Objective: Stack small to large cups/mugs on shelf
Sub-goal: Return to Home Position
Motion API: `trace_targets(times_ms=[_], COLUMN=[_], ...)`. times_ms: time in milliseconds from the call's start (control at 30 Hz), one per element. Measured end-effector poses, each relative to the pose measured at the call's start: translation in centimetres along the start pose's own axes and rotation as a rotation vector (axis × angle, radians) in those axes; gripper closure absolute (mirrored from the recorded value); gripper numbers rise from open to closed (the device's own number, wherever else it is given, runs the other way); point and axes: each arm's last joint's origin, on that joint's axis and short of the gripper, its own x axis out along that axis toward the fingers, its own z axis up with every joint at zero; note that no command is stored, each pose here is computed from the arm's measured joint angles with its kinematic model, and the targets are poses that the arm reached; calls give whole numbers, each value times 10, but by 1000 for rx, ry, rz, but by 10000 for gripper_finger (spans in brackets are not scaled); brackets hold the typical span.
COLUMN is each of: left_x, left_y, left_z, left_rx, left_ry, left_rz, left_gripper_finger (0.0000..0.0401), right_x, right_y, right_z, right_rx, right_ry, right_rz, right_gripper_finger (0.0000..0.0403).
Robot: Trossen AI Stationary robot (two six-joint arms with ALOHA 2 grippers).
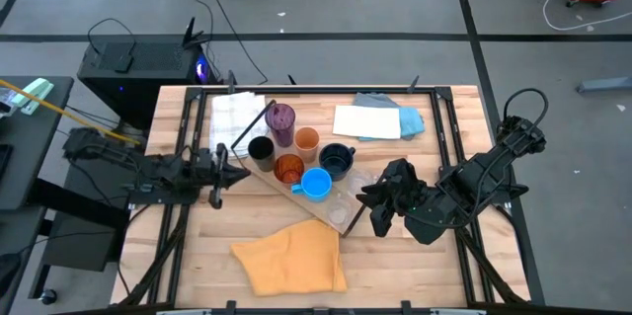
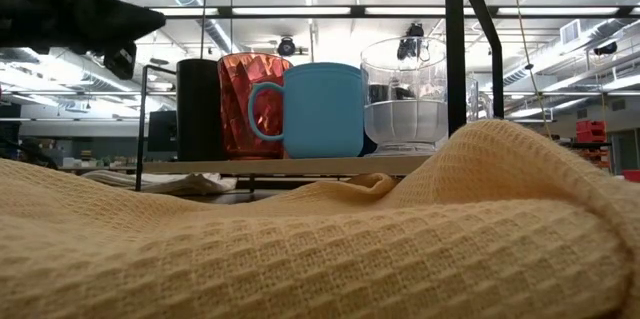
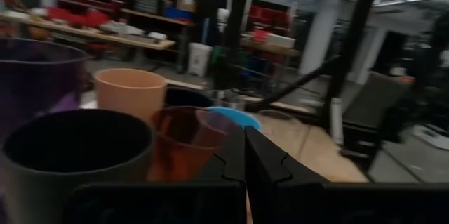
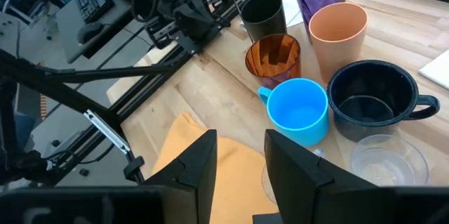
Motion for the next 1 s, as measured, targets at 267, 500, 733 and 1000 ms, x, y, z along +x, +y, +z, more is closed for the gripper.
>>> trace_targets(times_ms=[267,500,733,1000], left_x=[-1,-1,-4,1], left_y=[-2,-8,-13,2], left_z=[-1,4,21,20], left_rx=[29,46,166,145], left_ry=[11,-26,-205,-152], left_rz=[-18,-194,-392,-414], left_gripper_finger=[399,399,399,399], right_x=[0,0,0,0], right_y=[0,0,0,0], right_z=[0,0,0,0], right_rx=[0,0,10,27], right_ry=[0,0,0,-1], right_rz=[0,0,0,0], right_gripper_finger=[277,277,277,277])
